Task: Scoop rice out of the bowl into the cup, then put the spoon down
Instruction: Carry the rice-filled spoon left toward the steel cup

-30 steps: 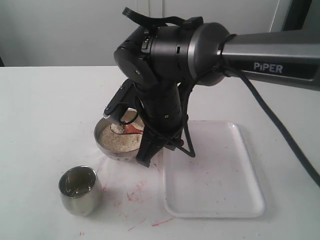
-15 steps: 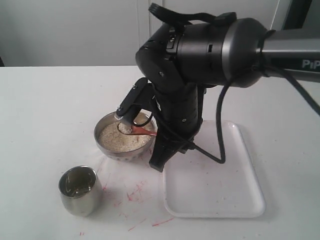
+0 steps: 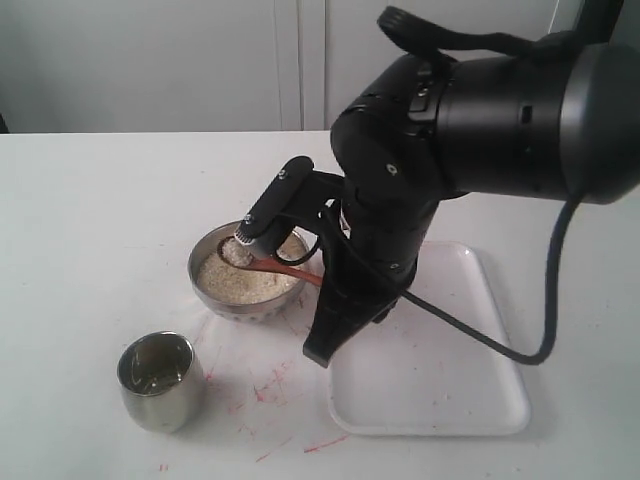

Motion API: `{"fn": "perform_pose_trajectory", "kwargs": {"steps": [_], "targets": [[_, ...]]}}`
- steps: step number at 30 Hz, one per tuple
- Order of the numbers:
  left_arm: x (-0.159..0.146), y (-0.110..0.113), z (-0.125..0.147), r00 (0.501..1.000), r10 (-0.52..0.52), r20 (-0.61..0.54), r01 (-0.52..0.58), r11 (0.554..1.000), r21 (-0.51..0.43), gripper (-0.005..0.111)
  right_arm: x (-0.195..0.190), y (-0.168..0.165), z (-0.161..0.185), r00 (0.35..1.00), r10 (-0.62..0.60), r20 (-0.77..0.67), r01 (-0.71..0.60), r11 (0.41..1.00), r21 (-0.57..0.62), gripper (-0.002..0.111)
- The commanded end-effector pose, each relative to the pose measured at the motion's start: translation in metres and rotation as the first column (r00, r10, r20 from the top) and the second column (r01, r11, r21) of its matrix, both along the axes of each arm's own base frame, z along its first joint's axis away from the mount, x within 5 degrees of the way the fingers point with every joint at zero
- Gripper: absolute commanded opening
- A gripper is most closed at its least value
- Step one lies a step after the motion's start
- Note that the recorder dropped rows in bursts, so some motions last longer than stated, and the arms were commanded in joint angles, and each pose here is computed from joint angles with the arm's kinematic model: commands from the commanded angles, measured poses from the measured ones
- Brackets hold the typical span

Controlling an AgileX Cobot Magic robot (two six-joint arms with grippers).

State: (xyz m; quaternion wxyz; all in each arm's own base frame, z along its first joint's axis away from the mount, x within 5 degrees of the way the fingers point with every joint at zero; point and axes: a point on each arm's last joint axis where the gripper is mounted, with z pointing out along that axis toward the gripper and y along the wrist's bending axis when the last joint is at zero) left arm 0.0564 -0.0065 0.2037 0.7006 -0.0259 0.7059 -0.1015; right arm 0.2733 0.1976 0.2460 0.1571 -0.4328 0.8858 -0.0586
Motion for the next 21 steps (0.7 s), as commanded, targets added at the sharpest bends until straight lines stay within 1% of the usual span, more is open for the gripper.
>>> {"fn": "perform_pose_trajectory", "kwargs": {"steps": [1,8,16,21], "targets": [[0.0,0.0,0.003,1.0,0.002,0.009,-0.001,1.0,-0.009,0.014,-0.008,-0.003,0.003,0.998,0.054,0.01,-0.055,0.997,0.059,0.0],[0.0,0.0,0.003,1.0,0.002,0.009,-0.001,1.0,-0.009,0.014,-0.021,0.001,0.008,0.993,0.118,-0.021,-0.114,0.983,0.142,0.0],[0.0,0.0,0.003,1.0,0.002,0.009,-0.001,1.0,-0.009,0.014,-0.038,0.019,0.009,0.969,0.246,-0.012,-0.243,0.964,0.113,0.0],[0.0,0.0,0.003,1.0,0.002,0.009,-0.001,1.0,-0.009,0.014,-0.044,0.024,0.009,0.955,0.298,0.01,-0.298,0.953,0.055,0.0]]}}
